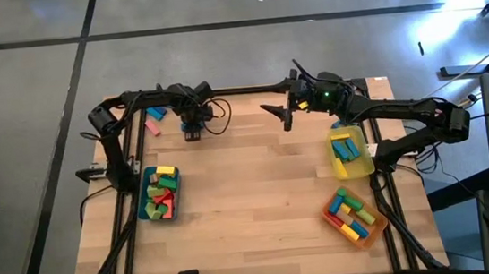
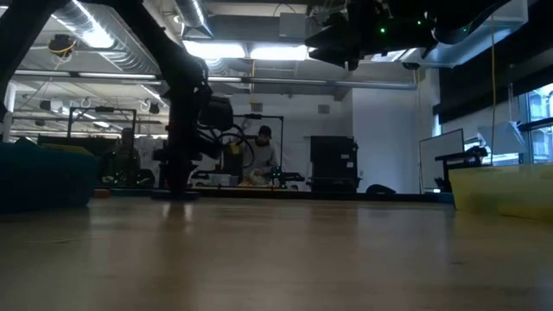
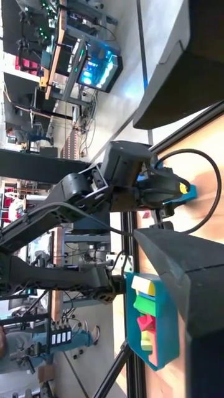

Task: Sort blocks by size
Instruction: Put the blue rectangular block into the yellow bin

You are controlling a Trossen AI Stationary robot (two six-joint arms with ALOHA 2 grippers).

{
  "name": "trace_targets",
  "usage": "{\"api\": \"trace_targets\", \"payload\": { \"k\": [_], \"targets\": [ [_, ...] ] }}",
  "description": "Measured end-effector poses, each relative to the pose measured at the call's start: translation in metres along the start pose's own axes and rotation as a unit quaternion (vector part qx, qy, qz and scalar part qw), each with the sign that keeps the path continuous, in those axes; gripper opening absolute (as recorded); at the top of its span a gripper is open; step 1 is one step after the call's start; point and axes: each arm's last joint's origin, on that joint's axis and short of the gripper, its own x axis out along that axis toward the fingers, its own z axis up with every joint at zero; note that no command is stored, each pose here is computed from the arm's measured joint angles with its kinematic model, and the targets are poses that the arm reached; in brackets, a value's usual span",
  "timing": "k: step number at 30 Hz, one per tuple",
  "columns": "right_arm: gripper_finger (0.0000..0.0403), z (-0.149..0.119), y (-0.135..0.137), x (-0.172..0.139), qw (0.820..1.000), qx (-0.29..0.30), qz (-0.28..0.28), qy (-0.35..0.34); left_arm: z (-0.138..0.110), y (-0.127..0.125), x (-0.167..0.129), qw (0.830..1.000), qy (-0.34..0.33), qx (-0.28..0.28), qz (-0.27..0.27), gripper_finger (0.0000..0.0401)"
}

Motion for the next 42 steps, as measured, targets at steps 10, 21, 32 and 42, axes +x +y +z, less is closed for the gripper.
{"api": "trace_targets", "payload": {
  "k": [10, 21, 32, 42],
  "targets": [
    [0.0276, -0.007, -0.001, 0.0, 0.999, 0.007, -0.018, 0.036, 0.013, -0.002, -0.016, 0.998, -0.011, -0.06, 0.006, 0.0116],
    [0.0276, -0.009, 0.0, 0.0, 0.999, -0.008, -0.021, 0.049, 0.009, -0.026, -0.102, 0.987, -0.123, -0.081, 0.056, 0.0117],
    [0.0276, -0.006, 0.003, 0.002, 0.998, -0.031, 0.043, 0.016, -0.011, -0.068, -0.204, 0.909, -0.413, -0.035, 0.047, 0.0118],
    [0.0276, -0.018, 0.011, 0.037, 0.992, -0.046, 0.106, -0.041, 0.001, -0.097, -0.229, 0.837, -0.545, 0.026, 0.036, 0.012]
  ]
}}
